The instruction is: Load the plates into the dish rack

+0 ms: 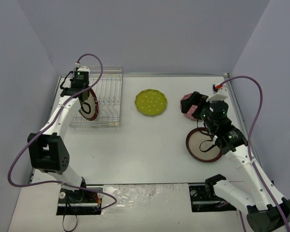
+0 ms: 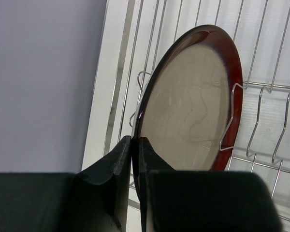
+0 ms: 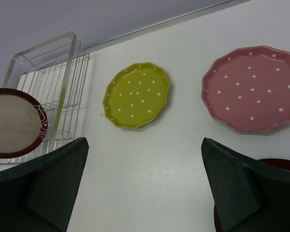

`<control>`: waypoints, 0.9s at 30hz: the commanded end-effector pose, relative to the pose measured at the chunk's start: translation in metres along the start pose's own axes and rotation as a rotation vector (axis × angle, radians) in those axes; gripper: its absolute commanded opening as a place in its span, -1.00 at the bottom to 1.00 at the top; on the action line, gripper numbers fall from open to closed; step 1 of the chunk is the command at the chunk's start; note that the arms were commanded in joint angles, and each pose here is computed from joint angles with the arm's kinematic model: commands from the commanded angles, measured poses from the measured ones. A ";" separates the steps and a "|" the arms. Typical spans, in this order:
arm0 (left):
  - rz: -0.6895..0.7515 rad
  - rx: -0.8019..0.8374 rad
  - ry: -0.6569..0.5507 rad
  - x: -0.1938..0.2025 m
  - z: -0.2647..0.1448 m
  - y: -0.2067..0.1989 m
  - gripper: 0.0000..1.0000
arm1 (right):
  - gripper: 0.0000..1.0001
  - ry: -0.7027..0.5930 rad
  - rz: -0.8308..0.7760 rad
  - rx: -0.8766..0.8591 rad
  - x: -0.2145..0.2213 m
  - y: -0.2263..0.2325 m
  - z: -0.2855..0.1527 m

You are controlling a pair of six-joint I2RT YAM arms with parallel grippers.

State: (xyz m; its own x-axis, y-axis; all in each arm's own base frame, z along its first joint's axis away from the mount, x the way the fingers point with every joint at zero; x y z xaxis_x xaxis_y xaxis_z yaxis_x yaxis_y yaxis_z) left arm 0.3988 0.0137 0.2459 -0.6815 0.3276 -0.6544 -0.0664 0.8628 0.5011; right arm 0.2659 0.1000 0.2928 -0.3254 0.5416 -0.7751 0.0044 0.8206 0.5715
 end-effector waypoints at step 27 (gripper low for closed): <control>-0.324 0.278 -0.393 -0.094 -0.155 0.005 0.13 | 1.00 -0.096 0.020 -0.028 -0.022 0.013 -0.002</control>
State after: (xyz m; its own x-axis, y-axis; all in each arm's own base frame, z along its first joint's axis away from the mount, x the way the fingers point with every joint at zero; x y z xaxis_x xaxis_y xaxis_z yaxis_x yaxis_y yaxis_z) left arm 0.3701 -0.0267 0.3660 -0.4371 0.2447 -0.8655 -0.1377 0.9327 0.3333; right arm 0.2659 0.1000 0.2928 -0.3253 0.5444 -0.7732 0.0063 0.8189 0.5739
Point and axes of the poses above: each gripper's point midway between its finger pads, its own z axis out along the fingers, its own y axis along the line the jaws close on, x = y × z, the point moved 5 cm from there along -z, back along the fingers, and after that the axes turned 10 degrees about z, right-handed, at the moved point
